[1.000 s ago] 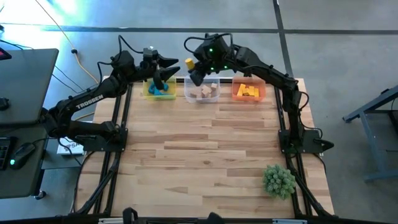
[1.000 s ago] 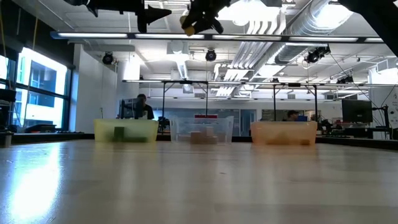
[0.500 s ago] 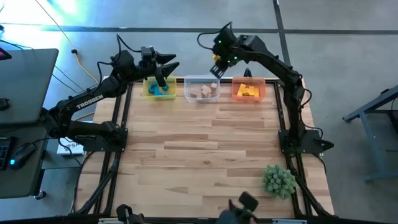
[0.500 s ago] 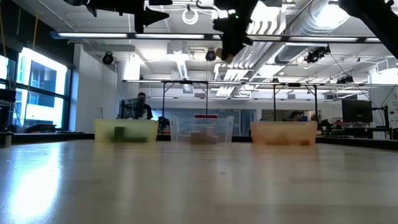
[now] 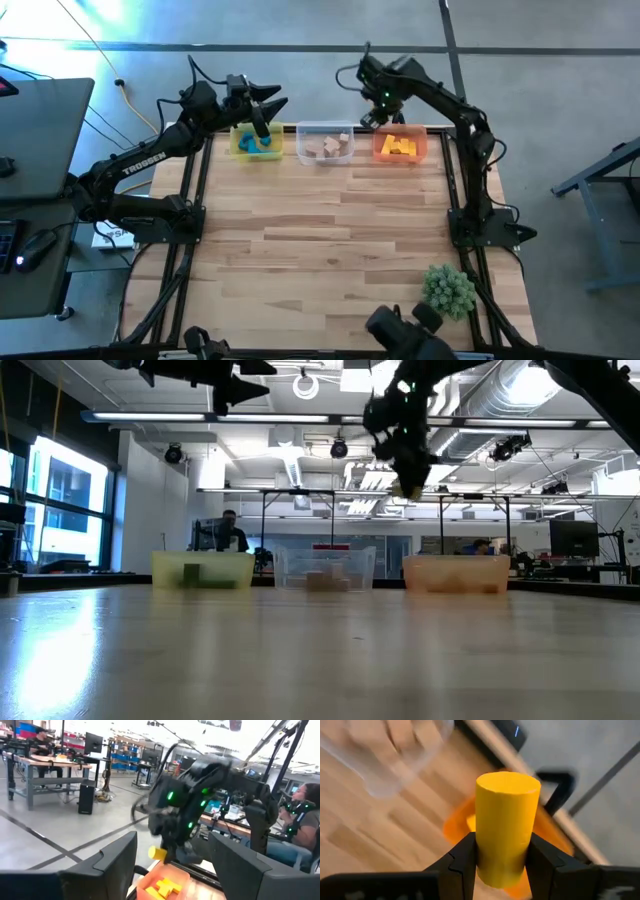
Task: Sort & place blocks by color
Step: Put the yellow block into the orange bin
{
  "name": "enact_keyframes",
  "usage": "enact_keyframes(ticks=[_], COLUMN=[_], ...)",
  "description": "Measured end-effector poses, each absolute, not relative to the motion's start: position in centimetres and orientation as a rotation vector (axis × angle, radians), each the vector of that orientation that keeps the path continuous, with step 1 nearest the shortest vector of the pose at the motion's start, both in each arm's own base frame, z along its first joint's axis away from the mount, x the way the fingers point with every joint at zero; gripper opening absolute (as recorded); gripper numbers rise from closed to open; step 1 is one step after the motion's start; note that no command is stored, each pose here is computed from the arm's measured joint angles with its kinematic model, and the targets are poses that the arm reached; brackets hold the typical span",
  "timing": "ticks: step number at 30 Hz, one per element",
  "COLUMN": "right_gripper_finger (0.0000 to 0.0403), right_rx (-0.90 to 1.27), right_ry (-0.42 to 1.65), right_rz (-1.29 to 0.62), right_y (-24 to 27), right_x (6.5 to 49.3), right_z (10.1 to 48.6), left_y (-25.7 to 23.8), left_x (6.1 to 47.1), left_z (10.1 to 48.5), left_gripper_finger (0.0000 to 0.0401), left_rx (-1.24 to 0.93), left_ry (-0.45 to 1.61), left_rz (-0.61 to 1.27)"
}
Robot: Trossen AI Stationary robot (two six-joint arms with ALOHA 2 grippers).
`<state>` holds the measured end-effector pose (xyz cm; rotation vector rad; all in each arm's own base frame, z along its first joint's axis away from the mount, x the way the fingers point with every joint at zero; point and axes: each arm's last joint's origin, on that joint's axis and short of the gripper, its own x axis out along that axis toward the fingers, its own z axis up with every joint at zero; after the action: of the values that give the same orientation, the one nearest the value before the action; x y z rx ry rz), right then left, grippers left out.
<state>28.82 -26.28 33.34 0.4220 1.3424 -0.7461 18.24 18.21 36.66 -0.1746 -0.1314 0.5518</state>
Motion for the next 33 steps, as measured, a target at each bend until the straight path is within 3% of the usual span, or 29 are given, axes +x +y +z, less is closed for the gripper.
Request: enact_keyframes(ticks=[10, 21, 33], right_gripper_finger=[0.0109, 0.0110, 0.0191], right_rx=[0.615, 0.717, 0.666], right_ry=[1.538, 1.559, 1.542], right_rz=[-0.642, -0.631, -0.701], right_y=[-27.4, -28.3, -28.7], right_x=[26.5, 24.4, 24.5], right_z=[25.1, 20.8, 20.6], left_y=[18.3, 18.4, 18.3], left_x=[18.2, 18.2, 18.2], left_z=[36.6, 36.6, 36.3], left_gripper_finger=[0.0234, 0.0234, 0.0234], left_rx=[-0.163, -0.164, -0.205], left_ry=[-0.123, -0.128, -0.109], left_rz=[0.581, 0.616, 0.605])
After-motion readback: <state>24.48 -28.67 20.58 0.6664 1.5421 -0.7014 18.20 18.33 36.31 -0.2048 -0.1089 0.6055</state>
